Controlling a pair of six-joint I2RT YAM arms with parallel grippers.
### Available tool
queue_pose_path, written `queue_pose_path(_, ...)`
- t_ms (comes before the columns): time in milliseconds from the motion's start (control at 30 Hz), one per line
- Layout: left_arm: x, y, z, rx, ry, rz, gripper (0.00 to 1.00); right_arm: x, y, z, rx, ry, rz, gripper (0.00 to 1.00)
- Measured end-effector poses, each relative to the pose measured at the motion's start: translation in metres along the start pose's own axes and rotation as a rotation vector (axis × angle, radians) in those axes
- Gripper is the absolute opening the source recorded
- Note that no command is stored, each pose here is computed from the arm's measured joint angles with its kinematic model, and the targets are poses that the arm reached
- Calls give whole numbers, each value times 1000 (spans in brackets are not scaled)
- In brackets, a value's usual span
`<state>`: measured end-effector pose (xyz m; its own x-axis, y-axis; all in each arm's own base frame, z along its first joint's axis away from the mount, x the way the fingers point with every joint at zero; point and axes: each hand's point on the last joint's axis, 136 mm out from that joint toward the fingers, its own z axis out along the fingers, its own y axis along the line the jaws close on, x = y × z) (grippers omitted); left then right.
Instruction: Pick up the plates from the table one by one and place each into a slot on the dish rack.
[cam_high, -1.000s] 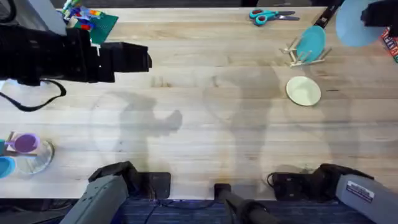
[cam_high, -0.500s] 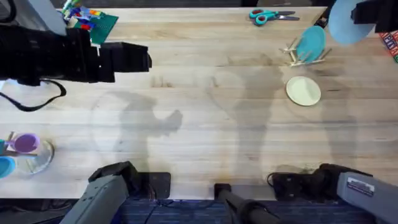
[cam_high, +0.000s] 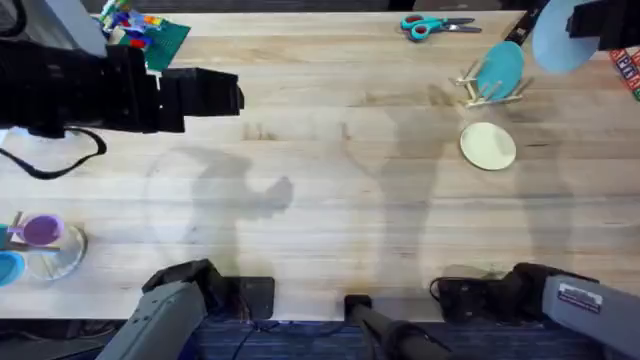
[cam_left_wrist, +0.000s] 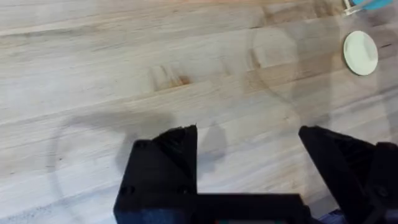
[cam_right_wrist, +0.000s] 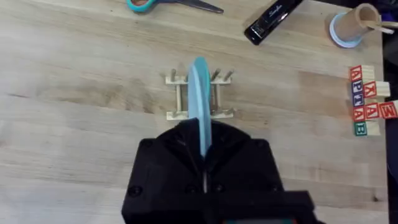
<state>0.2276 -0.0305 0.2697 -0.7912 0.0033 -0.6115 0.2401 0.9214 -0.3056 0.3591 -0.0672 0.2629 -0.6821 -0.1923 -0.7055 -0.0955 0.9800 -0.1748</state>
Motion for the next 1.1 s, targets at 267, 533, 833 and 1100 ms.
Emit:
queue_pose_path(267, 0, 0, 0, 0, 0, 0, 993, 7, -1, 17, -6, 44, 26, 28)
queue_pose_path(533, 0, 0, 0, 0, 0, 0, 993, 13, -2, 30, -13, 76, 54, 28)
queue_pose_path(833, 0, 0, 0, 0, 0, 0, 993, 11, -3, 48, -11, 78, 80, 28)
queue_pose_path(1100, 0, 0, 0, 0, 0, 0, 993, -1, 9, 63, -33, 51, 52, 28)
